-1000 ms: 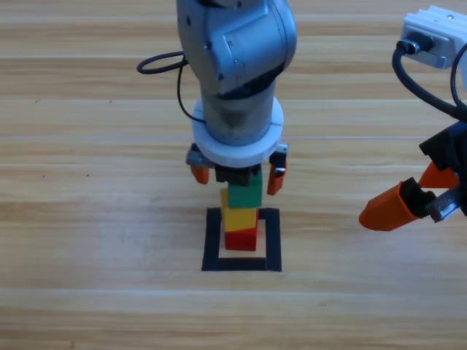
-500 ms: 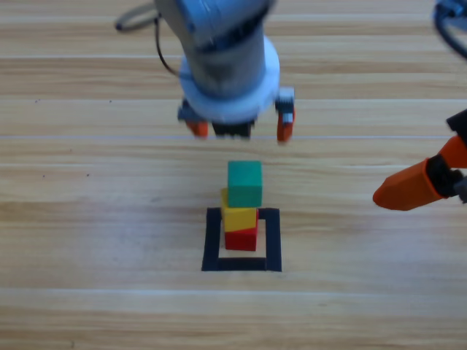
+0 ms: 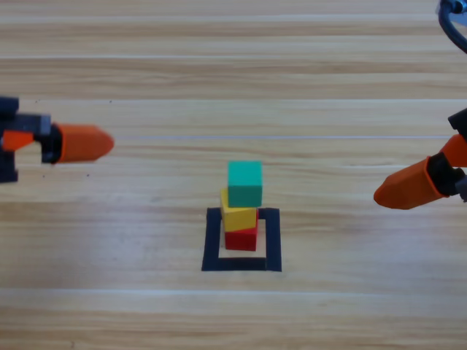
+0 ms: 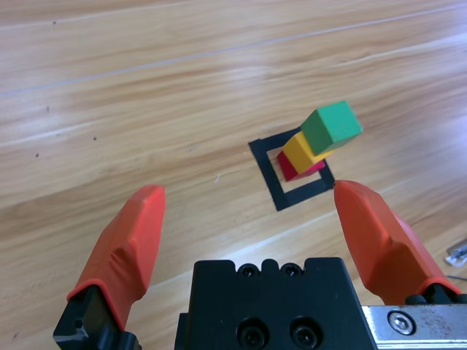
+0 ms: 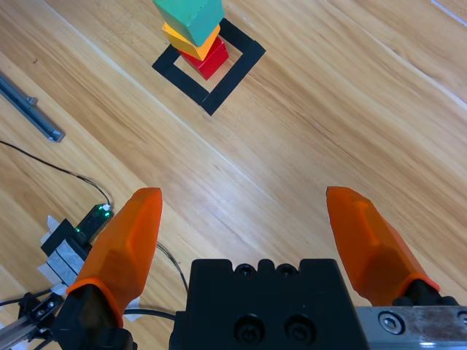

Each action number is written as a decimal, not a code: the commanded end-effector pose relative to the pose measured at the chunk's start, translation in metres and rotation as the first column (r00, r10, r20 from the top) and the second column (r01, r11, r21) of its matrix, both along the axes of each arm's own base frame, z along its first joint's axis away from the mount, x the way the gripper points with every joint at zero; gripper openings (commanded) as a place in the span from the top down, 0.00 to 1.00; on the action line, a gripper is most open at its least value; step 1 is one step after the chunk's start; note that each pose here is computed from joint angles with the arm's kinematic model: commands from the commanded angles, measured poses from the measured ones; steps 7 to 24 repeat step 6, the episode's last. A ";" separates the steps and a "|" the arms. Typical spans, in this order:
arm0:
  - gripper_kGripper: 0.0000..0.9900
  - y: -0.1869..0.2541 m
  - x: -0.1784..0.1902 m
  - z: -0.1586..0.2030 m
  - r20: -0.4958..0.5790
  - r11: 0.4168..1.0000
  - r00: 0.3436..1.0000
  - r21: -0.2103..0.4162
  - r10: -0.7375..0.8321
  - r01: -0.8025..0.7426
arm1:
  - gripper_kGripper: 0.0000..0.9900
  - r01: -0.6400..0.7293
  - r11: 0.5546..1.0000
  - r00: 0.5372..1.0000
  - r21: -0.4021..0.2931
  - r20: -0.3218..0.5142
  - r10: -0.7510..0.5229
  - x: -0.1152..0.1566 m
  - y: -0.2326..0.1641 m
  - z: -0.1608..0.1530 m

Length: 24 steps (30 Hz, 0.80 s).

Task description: Stack the blocks in the rectangular block: red at the bottom, yellow in the middle, green on top

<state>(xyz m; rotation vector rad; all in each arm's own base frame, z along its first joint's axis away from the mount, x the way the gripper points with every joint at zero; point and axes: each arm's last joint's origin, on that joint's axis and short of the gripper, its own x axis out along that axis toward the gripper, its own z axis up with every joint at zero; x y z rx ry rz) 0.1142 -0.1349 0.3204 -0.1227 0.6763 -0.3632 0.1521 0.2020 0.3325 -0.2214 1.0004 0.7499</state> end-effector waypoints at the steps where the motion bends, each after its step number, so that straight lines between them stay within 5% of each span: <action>1: 0.00 -0.007 0.001 -0.013 -0.016 0.999 0.999 0.038 -0.039 0.039 | 0.00 0.031 0.999 0.999 -0.036 -0.022 -0.032 0.008 -0.001 -0.011; 24: 0.00 -0.004 -0.001 -0.016 -0.018 0.998 0.999 0.039 -0.042 0.043 | 0.00 0.031 0.999 0.999 -0.038 -0.024 -0.032 0.009 -0.001 -0.012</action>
